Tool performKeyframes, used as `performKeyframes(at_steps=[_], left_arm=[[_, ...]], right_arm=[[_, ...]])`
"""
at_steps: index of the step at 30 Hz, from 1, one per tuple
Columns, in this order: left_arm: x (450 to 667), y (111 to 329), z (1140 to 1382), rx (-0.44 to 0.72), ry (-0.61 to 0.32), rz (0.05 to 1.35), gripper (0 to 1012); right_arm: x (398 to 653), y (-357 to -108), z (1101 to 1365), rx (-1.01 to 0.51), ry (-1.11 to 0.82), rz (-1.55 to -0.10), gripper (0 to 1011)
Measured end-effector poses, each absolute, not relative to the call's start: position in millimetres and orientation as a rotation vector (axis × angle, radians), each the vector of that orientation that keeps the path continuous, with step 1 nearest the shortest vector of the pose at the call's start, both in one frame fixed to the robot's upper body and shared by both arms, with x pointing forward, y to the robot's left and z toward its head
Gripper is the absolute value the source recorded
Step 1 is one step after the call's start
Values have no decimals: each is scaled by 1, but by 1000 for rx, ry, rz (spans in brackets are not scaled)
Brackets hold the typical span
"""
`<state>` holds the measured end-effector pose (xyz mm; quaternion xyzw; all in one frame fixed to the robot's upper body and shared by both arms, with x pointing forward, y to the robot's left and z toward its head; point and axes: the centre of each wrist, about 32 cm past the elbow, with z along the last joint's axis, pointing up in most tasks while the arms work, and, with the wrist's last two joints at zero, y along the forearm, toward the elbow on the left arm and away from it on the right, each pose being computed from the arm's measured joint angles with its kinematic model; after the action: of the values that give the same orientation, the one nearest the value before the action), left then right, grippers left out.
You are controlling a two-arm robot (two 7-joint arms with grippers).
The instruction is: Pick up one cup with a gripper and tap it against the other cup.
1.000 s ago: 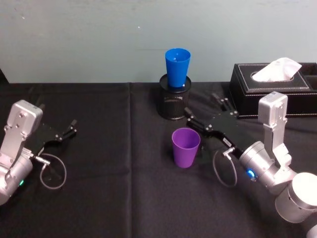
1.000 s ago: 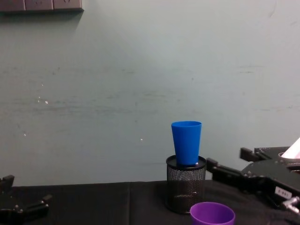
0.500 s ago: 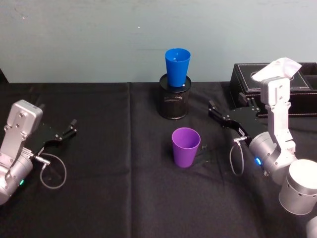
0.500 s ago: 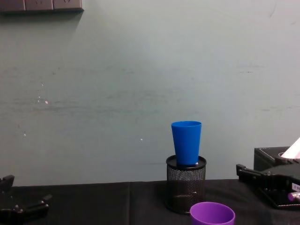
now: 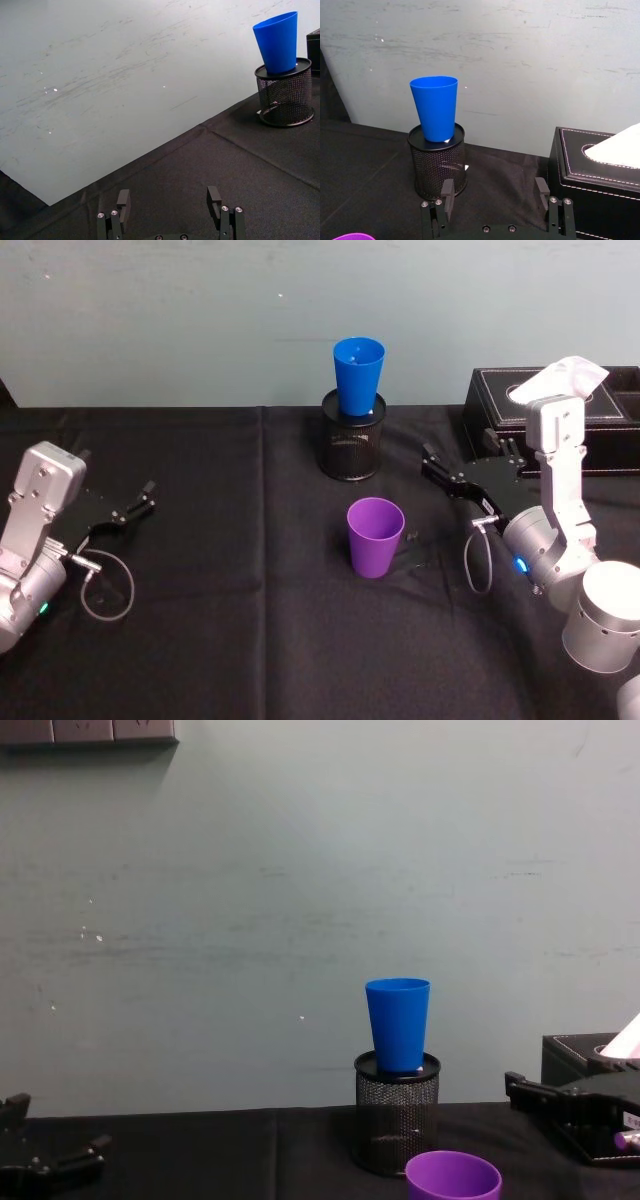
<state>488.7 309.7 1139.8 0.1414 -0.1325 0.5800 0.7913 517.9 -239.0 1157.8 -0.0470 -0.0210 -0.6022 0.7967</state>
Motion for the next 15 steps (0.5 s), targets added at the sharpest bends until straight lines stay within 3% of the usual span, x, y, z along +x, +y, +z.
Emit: performKeyframes(at_steps=[15], left_arm=[[489, 310, 1140, 304, -285, 1248, 1000]], right_arm=[[518, -239, 1158, -101, -47, -1292, 1003]])
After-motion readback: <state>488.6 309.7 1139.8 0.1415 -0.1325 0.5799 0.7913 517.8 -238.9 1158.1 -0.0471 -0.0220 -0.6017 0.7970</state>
